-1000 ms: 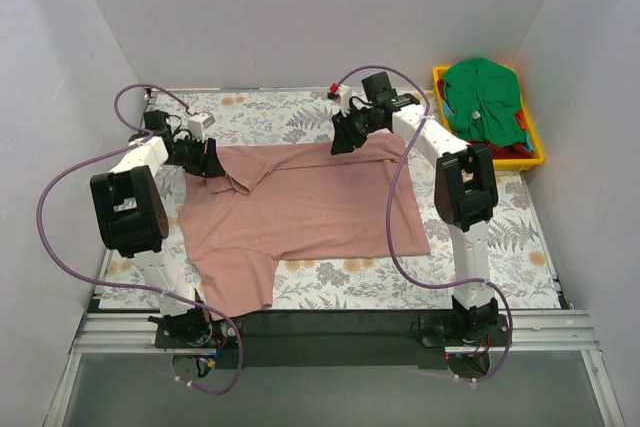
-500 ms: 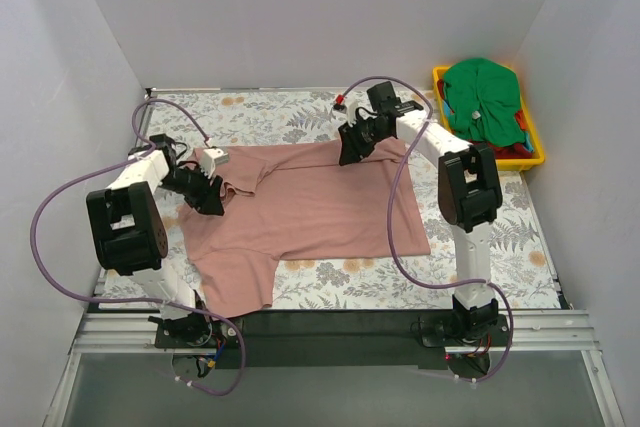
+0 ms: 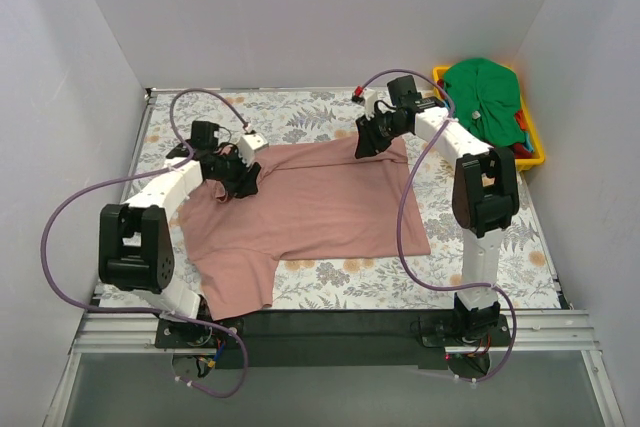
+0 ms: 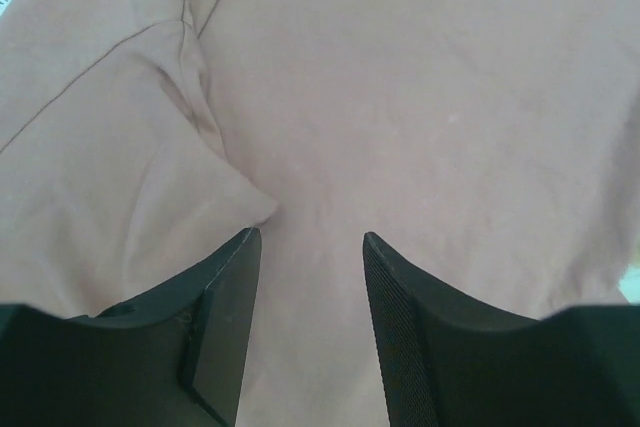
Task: Fold and stack the t-shirts
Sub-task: Fold the tshirt
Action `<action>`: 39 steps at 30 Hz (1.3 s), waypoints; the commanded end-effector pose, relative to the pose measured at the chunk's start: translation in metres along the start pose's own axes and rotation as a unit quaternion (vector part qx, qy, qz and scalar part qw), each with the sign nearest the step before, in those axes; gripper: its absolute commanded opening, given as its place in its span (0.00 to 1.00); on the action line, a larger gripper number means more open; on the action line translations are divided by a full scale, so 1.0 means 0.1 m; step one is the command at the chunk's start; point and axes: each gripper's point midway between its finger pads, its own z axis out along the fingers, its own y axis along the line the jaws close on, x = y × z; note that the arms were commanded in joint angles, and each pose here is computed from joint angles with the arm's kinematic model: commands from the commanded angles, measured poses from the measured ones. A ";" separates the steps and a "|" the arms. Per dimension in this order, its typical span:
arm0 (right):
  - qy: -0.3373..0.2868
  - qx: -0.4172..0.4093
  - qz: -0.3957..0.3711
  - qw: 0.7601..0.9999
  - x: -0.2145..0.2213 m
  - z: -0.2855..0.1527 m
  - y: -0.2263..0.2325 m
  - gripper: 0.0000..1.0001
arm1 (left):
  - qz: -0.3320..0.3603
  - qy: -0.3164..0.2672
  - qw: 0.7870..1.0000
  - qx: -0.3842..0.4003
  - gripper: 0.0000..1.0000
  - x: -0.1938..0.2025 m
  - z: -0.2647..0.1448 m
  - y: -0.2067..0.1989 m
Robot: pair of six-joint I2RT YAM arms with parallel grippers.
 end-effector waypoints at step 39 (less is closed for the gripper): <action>-0.011 0.039 0.022 0.999 0.15 -0.40 -0.25 0.29 | -0.058 0.069 0.996 -0.014 0.00 -0.05 0.33 -0.22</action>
